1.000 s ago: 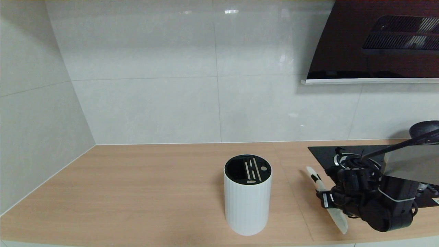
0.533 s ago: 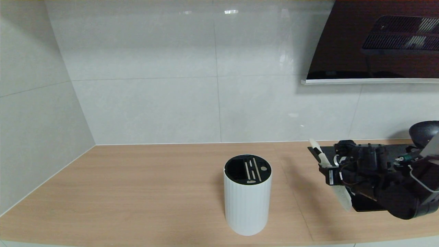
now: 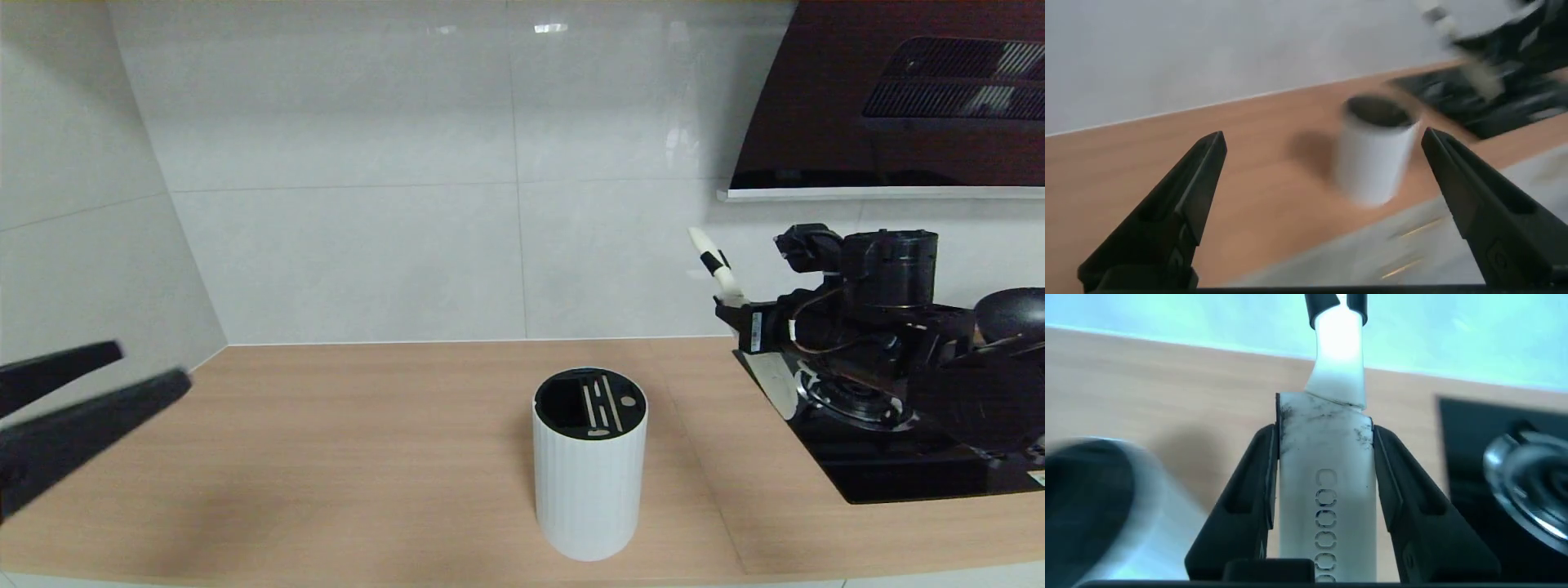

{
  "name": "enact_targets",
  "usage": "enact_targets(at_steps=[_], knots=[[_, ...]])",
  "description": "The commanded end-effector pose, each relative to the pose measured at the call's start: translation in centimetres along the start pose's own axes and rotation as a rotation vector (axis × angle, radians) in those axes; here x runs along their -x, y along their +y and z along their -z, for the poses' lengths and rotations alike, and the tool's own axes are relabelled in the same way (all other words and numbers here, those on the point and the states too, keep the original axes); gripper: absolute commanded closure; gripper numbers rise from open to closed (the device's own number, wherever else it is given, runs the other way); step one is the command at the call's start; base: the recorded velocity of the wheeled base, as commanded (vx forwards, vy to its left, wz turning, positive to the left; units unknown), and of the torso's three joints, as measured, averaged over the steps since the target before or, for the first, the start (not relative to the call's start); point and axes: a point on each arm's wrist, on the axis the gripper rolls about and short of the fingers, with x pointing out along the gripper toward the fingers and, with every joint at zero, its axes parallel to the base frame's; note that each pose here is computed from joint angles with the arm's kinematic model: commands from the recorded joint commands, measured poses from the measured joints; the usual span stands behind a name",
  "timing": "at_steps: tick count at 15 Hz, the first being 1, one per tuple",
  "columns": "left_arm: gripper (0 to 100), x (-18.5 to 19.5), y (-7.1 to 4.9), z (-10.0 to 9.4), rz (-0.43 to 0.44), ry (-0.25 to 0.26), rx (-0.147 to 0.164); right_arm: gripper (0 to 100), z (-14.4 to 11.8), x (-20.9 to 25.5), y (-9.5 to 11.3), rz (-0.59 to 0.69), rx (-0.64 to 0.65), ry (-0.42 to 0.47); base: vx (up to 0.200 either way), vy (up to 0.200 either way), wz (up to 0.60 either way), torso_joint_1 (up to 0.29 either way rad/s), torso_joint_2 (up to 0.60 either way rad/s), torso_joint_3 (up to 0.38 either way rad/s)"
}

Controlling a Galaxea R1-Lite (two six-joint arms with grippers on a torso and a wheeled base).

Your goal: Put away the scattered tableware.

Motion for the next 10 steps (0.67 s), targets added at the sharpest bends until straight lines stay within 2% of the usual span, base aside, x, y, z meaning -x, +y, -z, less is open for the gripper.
enact_targets(at_steps=[1,3,4,5,7,8,9,10], knots=[[0,-10.2,0.2,0.5,0.187,0.099,0.273,100,-1.4,3.4,3.4,-0.084,-0.005,-0.049,0.000,0.000,0.00,0.000,0.00,0.000],[0,-12.7,0.1,1.6,0.233,0.069,0.356,100,-1.6,5.8,5.4,-0.148,0.009,-0.030,0.000,0.000,0.00,0.000,0.00,0.000],[0,-12.9,0.1,1.7,0.239,0.067,0.365,100,-1.6,6.0,5.6,-0.156,0.007,-0.028,0.000,0.000,0.00,0.000,0.00,0.000],[0,-13.7,-0.5,3.1,0.290,0.065,0.412,100,-1.9,7.6,6.9,-0.215,-0.028,-0.011,0.000,0.000,0.00,0.000,0.00,0.000],[0,-14.5,-1.3,4.5,0.351,0.054,0.424,100,-2.0,9.5,9.0,-0.307,-0.062,0.003,0.000,0.000,0.00,0.000,0.00,0.000],[0,-14.8,-2.0,5.0,0.378,0.068,0.430,100,-2.0,10.2,9.7,-0.343,-0.069,0.001,0.000,0.000,0.00,0.000,0.00,0.000],[0,-15.0,-2.5,5.4,0.396,0.089,0.449,100,-1.9,10.8,10.5,-0.378,-0.079,0.007,0.000,0.000,0.00,0.000,0.00,0.000],[0,-15.1,-3.1,5.5,0.422,0.101,0.490,100,-1.8,11.0,11.0,-0.397,-0.084,0.012,0.000,0.000,0.00,0.000,0.00,0.000]])
